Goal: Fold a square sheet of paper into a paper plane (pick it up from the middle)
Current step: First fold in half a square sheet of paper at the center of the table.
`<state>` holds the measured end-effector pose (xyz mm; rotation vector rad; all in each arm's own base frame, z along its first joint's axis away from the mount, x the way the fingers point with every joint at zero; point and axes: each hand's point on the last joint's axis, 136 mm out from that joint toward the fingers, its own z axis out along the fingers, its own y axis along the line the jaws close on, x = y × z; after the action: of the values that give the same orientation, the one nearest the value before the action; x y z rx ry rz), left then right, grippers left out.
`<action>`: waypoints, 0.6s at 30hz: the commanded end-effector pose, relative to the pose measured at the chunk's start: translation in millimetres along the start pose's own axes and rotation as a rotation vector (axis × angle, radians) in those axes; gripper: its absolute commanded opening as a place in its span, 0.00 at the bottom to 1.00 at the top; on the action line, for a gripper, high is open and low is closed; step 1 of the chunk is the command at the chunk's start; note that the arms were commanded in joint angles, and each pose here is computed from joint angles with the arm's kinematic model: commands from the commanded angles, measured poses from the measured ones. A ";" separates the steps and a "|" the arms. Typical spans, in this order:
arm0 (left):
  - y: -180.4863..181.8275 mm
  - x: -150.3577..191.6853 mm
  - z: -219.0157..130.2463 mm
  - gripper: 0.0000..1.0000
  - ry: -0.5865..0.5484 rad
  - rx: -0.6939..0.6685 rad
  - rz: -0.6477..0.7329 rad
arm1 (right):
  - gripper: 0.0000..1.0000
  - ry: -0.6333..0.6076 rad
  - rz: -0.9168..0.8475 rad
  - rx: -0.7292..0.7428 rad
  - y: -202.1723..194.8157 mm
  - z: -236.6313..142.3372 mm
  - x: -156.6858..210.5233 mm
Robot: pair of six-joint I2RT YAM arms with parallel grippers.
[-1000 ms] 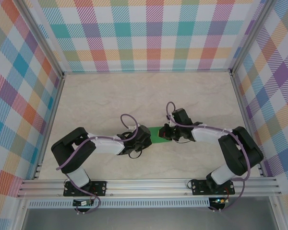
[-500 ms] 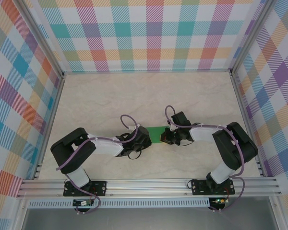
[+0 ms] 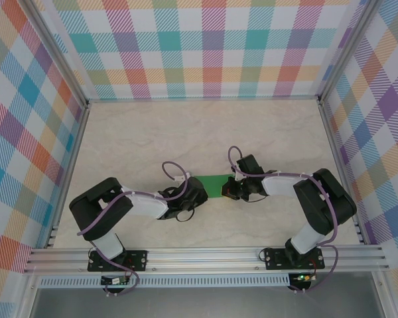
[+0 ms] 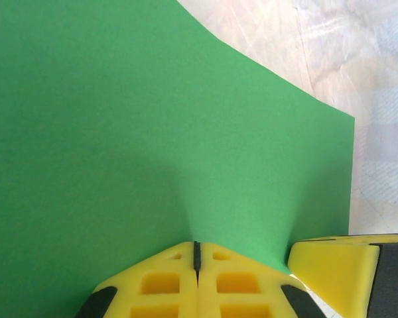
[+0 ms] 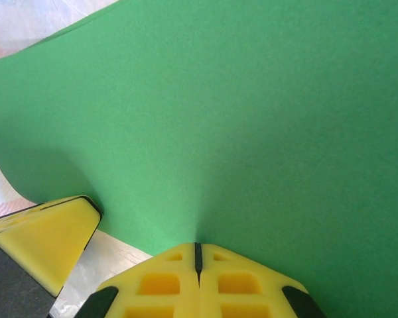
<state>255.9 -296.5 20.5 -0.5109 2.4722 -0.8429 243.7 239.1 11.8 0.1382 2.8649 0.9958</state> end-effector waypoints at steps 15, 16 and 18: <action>111.2 -2.4 -32.7 0.00 -0.092 -0.328 -0.024 | 0.00 0.050 0.135 0.354 -90.4 0.7 32.3; 112.4 -3.3 -34.2 0.00 -0.096 -0.334 -0.023 | 0.00 0.050 0.134 0.356 -90.8 0.0 32.3; 116.1 -5.2 -37.3 0.00 -0.100 -0.350 -0.022 | 0.00 0.050 0.129 0.352 -89.7 -0.4 31.6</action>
<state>244.7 -257.2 18.0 -0.6622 2.4188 -0.7791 244.9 236.2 9.6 0.1588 2.8686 0.9650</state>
